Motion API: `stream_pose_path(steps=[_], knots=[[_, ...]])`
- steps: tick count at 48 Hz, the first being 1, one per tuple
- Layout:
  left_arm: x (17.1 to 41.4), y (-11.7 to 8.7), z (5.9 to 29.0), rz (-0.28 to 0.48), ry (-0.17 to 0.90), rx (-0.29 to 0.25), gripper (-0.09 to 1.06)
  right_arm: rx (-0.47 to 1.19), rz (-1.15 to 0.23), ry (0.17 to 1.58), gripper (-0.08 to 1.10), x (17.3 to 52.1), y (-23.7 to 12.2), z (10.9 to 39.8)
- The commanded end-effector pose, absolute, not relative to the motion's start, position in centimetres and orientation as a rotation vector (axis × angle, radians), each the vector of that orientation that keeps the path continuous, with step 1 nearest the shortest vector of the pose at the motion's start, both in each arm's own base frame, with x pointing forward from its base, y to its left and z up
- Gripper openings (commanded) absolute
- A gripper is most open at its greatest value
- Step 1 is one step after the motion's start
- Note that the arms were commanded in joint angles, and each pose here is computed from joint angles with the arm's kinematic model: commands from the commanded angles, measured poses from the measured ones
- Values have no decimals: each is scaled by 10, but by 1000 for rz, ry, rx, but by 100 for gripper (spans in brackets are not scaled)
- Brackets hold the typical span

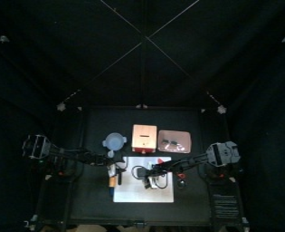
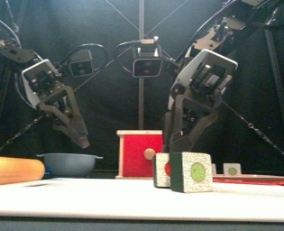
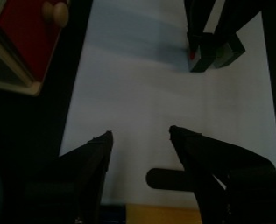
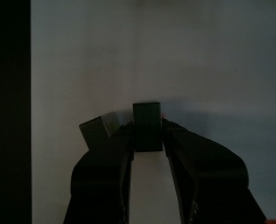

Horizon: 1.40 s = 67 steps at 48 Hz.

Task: Place sushi on board then cut the sushi with the knife then place the pieces on the plate
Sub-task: Place the 4 sushi pieces on the plate

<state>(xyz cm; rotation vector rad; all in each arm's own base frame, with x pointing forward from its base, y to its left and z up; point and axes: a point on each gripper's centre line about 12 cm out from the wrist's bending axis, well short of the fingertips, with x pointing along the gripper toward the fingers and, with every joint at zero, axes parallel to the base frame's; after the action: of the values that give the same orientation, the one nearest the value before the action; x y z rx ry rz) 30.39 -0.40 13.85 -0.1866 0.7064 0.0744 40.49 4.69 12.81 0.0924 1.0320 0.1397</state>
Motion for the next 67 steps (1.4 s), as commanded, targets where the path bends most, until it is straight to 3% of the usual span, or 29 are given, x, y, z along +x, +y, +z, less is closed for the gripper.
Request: stream_pose_path(steps=[1, 17, 33, 50, 67], knots=[[307, -4, 144, 71, 687, -187, 90, 106, 121, 959, 58, 402, 33, 166], [307, -4, 144, 72, 687, -188, 90, 209, -28, 963, 58, 334, -27, 183], [306, -3, 143, 77, 691, -189, 90, 308, -266, 854, 58, 253, -87, 201], [306, -2, 144, 79, 689, -191, 90, 384, -492, 899, 58, 192, -126, 175], [307, -2, 144, 82, 687, -197, 90, 432, -548, 980, 58, 169, -131, 155]])
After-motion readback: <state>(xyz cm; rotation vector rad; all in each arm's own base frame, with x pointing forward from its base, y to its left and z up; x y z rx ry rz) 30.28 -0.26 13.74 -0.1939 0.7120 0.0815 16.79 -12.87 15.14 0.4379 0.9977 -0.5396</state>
